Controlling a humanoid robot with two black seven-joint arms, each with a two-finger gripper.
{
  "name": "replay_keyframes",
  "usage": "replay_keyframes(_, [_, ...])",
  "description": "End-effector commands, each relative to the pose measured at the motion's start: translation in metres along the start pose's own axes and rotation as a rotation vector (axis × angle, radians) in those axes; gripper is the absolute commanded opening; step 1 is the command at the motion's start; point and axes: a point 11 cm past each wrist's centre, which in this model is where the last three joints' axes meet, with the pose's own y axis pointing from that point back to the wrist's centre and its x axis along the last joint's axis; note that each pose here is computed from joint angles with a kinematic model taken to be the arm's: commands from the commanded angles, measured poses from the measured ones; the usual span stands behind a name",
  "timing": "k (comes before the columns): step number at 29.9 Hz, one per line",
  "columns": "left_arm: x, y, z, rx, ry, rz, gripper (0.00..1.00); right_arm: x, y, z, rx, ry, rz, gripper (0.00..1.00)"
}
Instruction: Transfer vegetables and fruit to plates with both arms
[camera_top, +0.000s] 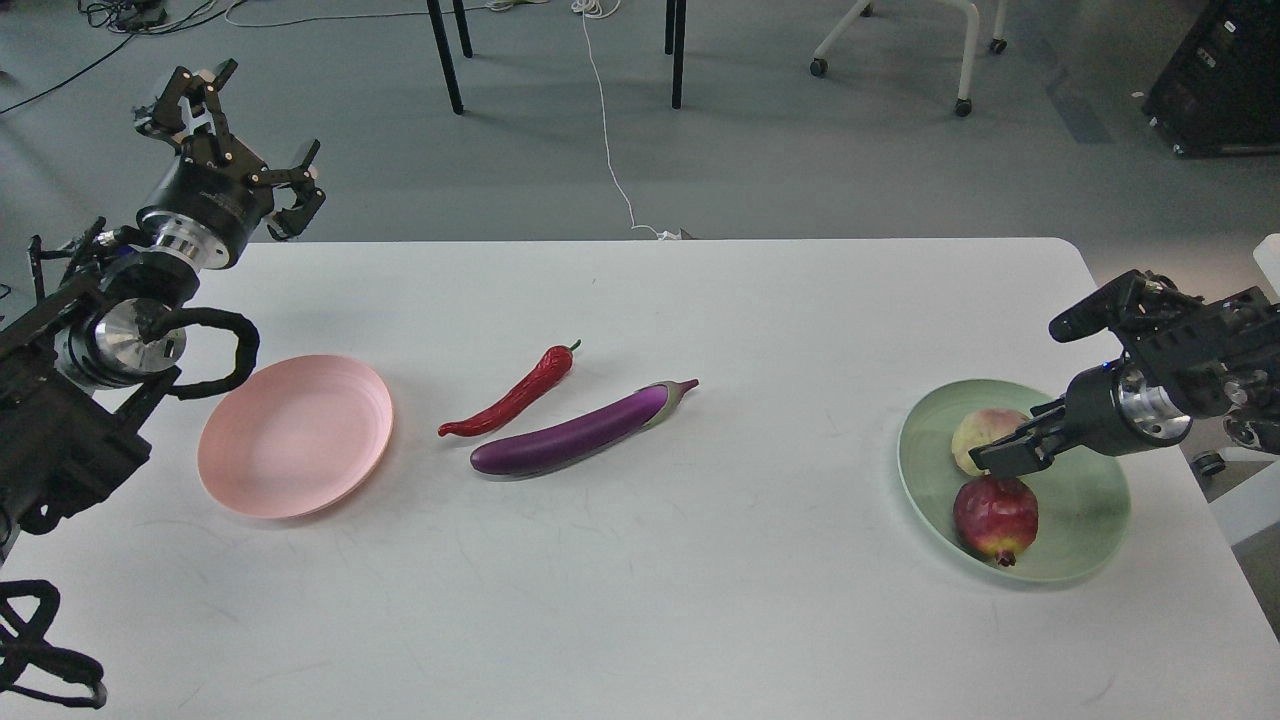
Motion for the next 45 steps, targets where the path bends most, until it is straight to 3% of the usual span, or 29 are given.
replay_keyframes(1, [-0.01, -0.006, 0.003, 0.016, -0.041, -0.032, 0.98, 0.021, 0.018, 0.009, 0.01, -0.095, 0.134, 0.97])
replay_keyframes(5, [-0.035, -0.017, 0.003, 0.07, -0.232, -0.137, 0.98, 0.063, 0.034, 0.018, 0.038, -0.23, 0.341, 0.97])
replay_keyframes(13, [-0.111, -0.015, -0.017, 0.159, -0.68, -0.467, 0.98, 0.134, 0.047, 0.027, 0.23, -0.65, 0.746, 0.99])
replay_keyframes(22, [-0.167, 0.018, -0.074, 0.209, -1.397, -0.857, 0.97, 0.147, 0.047, 0.032, 0.522, -1.137, 0.992, 0.99])
replay_keyframes(28, [-0.158, 0.042, -0.127, 0.245, -1.777, -1.03, 0.94, 0.142, 0.053, 0.049, 0.704, -1.462, 1.116, 0.99])
replay_keyframes(30, [-0.151, 0.049, -0.14, 0.252, -1.859, -1.072, 0.88, 0.132, 0.05, 0.061, 0.753, -1.608, 1.159, 0.99])
replay_keyframes(34, [-0.142, 0.071, -0.177, 0.283, -2.025, -1.235, 0.84, 0.112, 0.027, 0.062, 0.854, -1.751, 1.101, 0.99])
replay_keyframes(41, [-0.131, 0.086, -0.197, 0.277, -2.141, -1.335, 0.59, 0.094, 0.013, 0.053, 0.948, -1.799, 1.039, 0.99])
replay_keyframes(45, [-0.121, 0.096, -0.208, 0.319, -2.121, -1.34, 0.52, 0.095, 0.013, 0.052, 0.958, -1.8, 1.037, 0.99])
